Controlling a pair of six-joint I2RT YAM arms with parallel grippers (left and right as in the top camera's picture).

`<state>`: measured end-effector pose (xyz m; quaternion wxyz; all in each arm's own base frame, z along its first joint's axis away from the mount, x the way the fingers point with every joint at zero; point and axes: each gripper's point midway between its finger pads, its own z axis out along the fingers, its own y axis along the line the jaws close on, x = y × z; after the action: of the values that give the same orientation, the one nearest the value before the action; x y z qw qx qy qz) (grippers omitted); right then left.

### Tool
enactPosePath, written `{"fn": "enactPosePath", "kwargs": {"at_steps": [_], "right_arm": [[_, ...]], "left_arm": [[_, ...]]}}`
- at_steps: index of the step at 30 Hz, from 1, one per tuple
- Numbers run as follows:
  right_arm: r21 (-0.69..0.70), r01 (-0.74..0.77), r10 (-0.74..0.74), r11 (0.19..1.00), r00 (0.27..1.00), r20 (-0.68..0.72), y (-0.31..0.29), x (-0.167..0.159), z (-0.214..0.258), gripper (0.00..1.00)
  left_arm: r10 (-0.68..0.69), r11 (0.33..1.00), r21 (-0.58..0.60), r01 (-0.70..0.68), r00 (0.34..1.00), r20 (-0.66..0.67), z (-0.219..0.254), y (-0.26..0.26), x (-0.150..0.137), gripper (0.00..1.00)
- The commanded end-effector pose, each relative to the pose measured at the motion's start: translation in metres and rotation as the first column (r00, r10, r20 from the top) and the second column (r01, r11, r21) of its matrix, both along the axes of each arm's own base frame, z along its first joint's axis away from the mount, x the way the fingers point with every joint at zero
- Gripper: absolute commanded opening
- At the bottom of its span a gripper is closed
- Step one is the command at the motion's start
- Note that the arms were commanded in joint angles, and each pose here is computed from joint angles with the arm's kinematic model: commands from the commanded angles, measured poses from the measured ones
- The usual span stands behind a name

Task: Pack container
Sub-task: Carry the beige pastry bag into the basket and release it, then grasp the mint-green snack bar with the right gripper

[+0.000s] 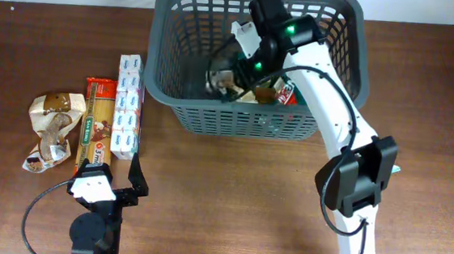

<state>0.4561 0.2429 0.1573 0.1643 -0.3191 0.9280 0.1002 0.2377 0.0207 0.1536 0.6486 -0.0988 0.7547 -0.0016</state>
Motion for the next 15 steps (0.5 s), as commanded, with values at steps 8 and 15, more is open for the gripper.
{"fn": "enactPosePath", "kwargs": {"at_steps": [8,15], "right_arm": [[0.033,0.404,-0.365,0.914,0.782,0.506,-0.174,-0.015,0.224,0.78],[0.121,0.774,-0.752,0.621,0.544,0.372,-0.389,-0.036,0.179,0.83]], "left_arm": [[0.008,1.0,-0.007,-0.008,1.0,0.001,-0.001,0.001,0.0,0.99],[0.008,1.0,-0.007,-0.008,1.0,0.001,-0.001,0.001,0.0,0.99]]}}
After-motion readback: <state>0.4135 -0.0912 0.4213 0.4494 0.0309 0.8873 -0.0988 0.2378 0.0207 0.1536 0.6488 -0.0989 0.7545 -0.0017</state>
